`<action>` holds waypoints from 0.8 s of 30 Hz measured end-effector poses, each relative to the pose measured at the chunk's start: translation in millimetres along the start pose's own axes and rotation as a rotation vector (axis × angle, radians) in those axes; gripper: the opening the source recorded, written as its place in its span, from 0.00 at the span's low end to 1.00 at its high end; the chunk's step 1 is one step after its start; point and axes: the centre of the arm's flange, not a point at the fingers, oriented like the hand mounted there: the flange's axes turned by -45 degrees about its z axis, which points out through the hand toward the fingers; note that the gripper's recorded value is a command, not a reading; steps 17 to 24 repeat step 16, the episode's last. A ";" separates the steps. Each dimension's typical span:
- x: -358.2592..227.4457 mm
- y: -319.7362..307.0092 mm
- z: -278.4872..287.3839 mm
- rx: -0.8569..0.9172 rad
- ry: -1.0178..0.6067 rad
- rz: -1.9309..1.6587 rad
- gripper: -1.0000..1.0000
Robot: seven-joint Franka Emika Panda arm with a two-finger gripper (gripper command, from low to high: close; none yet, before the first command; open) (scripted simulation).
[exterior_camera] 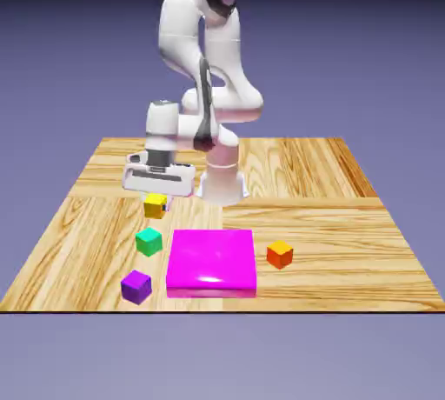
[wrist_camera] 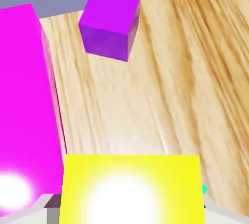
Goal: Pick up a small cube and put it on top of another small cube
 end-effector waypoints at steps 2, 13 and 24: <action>2.6 3.4 6.8 -0.028 0.005 -0.001 0.00; -4.1 1.9 61.4 -0.017 0.005 -0.004 0.00; -7.4 0.1 68.6 0.000 0.000 0.000 1.00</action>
